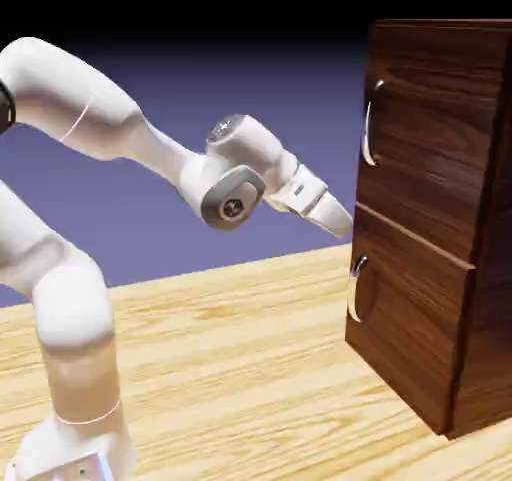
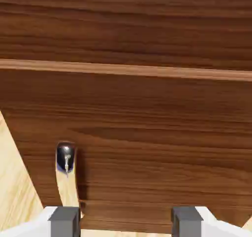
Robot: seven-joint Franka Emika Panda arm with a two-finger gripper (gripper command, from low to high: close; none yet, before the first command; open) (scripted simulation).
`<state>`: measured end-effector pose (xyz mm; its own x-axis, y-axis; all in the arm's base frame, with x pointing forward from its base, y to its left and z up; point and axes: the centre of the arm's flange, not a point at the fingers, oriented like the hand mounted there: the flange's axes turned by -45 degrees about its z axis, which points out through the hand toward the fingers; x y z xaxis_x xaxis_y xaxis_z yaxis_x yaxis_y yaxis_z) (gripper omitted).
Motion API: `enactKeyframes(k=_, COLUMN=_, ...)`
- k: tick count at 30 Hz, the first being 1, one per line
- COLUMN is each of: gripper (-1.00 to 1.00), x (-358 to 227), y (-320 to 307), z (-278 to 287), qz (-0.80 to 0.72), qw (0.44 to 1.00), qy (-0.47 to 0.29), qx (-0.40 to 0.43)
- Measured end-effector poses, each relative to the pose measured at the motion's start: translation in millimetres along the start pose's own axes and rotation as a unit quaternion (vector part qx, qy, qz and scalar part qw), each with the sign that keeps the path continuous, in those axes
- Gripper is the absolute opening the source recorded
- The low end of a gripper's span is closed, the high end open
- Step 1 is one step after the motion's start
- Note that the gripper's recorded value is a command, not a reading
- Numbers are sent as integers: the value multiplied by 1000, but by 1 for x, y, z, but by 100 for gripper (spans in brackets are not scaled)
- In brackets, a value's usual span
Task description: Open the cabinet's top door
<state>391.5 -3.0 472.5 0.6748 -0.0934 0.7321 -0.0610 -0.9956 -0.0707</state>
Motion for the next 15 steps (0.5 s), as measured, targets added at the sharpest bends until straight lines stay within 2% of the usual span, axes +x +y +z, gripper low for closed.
enactKeyframes(k=7, gripper=0, x=27, y=14, z=-22, qz=185, qw=982, qy=40, qx=6)
enactKeyframes(k=15, gripper=0, x=49, y=22, z=-45, qz=383, qw=920, qy=82, qx=33)
